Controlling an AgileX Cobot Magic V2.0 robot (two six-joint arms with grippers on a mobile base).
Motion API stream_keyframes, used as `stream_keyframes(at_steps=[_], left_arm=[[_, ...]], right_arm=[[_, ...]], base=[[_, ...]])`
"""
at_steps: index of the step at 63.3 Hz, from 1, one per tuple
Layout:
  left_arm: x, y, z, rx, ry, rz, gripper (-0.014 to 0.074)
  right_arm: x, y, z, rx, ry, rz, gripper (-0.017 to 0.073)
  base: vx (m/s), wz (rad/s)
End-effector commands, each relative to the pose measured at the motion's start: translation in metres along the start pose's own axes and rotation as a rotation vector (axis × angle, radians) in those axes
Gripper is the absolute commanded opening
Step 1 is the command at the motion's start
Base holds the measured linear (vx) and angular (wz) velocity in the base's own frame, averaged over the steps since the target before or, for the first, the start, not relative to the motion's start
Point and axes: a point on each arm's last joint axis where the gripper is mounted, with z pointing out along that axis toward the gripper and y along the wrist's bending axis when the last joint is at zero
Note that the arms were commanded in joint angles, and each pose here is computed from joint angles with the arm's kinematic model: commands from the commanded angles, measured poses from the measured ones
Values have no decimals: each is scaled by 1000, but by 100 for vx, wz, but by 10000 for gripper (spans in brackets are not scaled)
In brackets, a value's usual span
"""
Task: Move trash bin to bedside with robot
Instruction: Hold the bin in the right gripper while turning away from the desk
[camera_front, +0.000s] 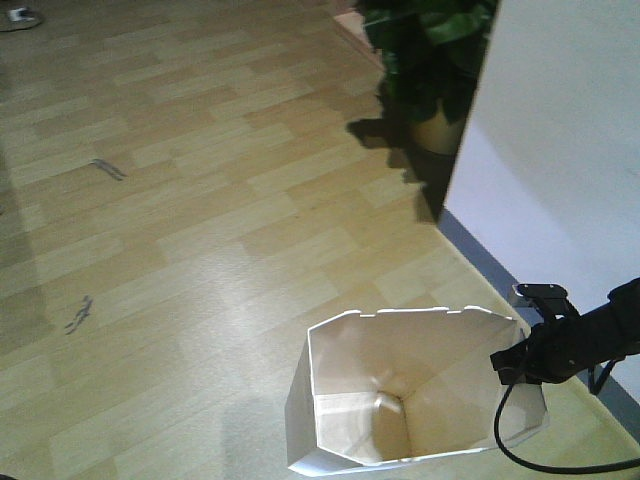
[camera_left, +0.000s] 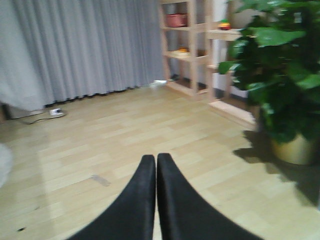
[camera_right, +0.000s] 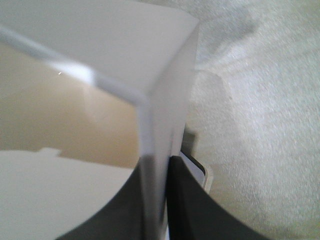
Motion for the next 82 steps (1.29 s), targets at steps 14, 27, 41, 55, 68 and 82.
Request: stream_keyframes(at_steps=[14, 27, 41, 55, 68, 82], left_arm=[[-14, -1, -2, 7, -99, -9, -6], [-14, -1, -2, 7, -99, -9, -6], [-14, -1, -2, 7, -99, -9, -6], [-14, -1, -2, 7, -99, -9, -6], [-14, -1, -2, 7, -99, -9, -6], [-14, -1, -2, 7, -99, -9, -6]], right_arm=[[-15, 20, -20, -172, -84, -5, -5], [-15, 20, -20, -172, -84, -5, -5], [-15, 20, -20, -172, -84, -5, -5], [-15, 20, -20, -172, -84, -5, -5], [-15, 20, -20, -172, -84, -5, -5], [-15, 20, -20, -172, -84, -5, -5]], base=[[12, 49], [11, 43], [11, 41], [12, 33], [14, 18], [18, 7]])
